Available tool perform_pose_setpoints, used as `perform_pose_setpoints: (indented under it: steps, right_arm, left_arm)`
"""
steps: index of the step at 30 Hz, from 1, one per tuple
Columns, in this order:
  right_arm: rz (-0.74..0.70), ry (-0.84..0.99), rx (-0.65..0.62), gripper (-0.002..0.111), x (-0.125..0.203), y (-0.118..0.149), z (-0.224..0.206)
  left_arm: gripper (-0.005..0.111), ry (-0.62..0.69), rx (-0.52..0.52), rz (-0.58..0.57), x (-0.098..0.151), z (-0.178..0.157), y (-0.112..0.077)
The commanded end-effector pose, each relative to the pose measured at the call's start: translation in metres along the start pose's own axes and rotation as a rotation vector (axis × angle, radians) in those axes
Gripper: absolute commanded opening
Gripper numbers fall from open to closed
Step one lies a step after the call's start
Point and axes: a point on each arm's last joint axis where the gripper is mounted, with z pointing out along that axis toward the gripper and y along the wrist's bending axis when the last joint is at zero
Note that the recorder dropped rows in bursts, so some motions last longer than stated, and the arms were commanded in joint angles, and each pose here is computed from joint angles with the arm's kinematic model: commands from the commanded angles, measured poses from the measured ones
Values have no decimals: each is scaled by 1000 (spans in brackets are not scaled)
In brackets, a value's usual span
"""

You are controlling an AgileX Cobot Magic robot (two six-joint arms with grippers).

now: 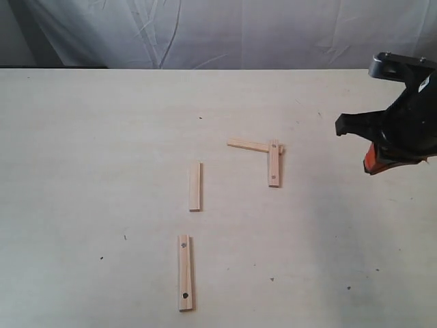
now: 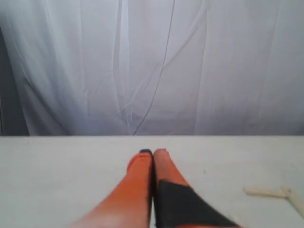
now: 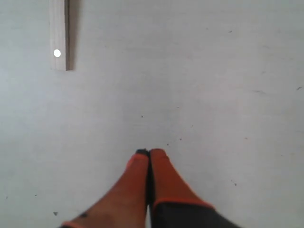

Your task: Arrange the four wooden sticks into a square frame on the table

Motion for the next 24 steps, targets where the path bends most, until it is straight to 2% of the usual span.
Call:
perform_pose_setpoints:
  steps: [1,8,11,13,18,21,24]
  right_arm:
    - [7,-25,-12,0,1,-1,2]
    - [23,-56,-31,0,-2,1,1]
    - [35,-65,-45,0,-2,2,1]
    - [35,-73,-46,0,-4,2,0]
    - [37,-100,-49,0,-6,2,0]
    - [39,-124,-52,0,-8,2,0]
    - [44,-130,-56,0,-9,3,0]
  left_arm:
    - [0,-219,-3,-2,-19,-2,0]
    - [0,-382,-5,-27,-33,-7,1]
    - [0,-364,-16,-165,-32,-6,4]
    - [0,-345,-4,-160,-47,-8,1]
    - [0,-39,28,-73,-92,15,-12]
    - [0,177,27,18,-119,45,-17]
    - [0,437,18,57,-123,85,-18]
